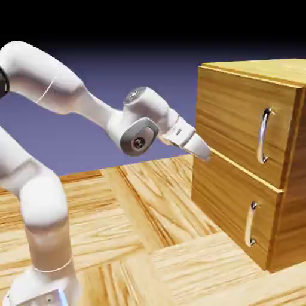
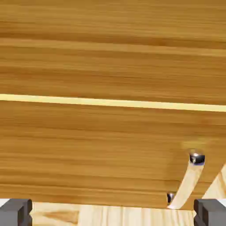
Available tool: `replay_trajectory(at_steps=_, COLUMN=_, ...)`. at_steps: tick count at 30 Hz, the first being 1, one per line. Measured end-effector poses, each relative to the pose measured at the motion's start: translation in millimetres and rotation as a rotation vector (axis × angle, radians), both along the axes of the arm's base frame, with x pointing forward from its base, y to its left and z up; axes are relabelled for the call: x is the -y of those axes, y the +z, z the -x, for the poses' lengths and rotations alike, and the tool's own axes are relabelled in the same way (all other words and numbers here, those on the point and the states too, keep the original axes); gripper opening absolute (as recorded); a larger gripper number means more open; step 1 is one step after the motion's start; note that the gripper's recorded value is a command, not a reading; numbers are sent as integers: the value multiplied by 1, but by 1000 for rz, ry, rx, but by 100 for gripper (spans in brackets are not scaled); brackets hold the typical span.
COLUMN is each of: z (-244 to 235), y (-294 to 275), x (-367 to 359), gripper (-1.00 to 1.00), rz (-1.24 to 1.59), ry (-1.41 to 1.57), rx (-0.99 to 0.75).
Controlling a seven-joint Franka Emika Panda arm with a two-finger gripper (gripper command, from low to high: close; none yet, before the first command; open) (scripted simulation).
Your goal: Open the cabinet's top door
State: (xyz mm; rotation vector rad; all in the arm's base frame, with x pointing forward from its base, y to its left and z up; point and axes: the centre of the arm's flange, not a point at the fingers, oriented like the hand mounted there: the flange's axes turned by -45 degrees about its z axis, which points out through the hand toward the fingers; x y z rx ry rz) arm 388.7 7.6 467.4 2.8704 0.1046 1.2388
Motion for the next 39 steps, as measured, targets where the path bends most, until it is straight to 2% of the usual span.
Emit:
replay_trajectory(at_steps=11, z=16, y=74, x=-13, gripper=100, rz=50, ry=91, rx=163)
replay_trajectory(at_steps=21, z=34, y=119, x=0, gripper=100, rz=75, ry=122, rx=313)
replay_trajectory(at_steps=30, z=42, y=136, x=29, gripper=100, rz=74, ry=113, rx=442)
replay_trajectory(at_steps=39, z=33, y=130, x=67, gripper=100, rz=49, ry=81, rx=557)
